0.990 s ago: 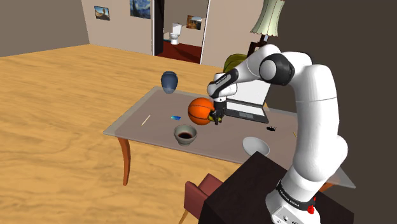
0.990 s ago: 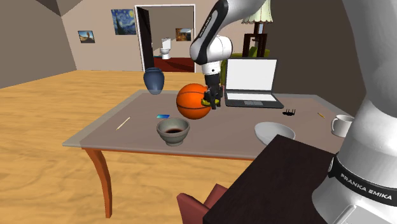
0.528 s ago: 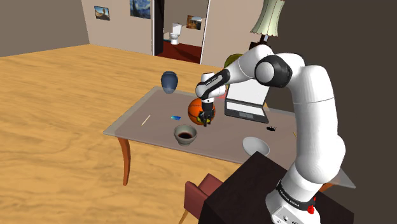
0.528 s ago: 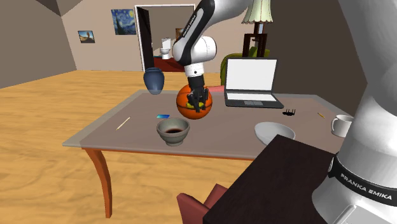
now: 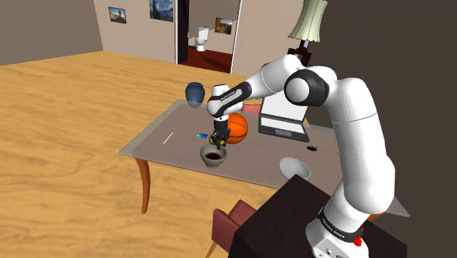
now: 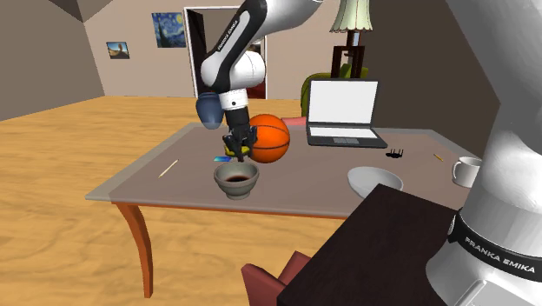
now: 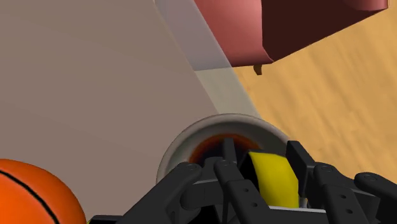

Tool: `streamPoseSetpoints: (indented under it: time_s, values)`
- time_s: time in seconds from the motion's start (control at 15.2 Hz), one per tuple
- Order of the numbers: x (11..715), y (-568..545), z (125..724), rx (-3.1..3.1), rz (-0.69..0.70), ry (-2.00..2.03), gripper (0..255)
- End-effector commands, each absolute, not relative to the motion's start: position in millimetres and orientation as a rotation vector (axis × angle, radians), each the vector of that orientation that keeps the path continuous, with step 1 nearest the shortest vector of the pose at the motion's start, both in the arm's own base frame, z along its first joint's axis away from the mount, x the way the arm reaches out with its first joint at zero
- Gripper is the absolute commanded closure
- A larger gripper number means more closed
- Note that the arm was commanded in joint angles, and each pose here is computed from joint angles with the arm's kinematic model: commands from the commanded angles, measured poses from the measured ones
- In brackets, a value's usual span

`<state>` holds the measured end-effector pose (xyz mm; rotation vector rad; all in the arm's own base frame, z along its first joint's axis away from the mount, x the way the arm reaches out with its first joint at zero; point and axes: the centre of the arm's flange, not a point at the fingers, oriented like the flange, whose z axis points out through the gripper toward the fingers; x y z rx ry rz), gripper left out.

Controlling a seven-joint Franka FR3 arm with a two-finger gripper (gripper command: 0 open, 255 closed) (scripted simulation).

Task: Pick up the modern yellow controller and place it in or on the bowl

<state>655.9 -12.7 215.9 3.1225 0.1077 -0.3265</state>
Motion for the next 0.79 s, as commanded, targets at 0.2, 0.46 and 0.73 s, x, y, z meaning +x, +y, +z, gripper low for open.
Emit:
streamPoseSetpoints:
  time_s: [0.2, 0.46, 0.73]
  values:
    - [665.6, 3.4, 196.0, 3.123, -0.325, 0.106, 255]
    - [665.7, 3.4, 174.9, 3.123, -0.325, 0.106, 255]
    - [665.6, 3.4, 153.7, 3.123, -0.325, 0.106, 255]
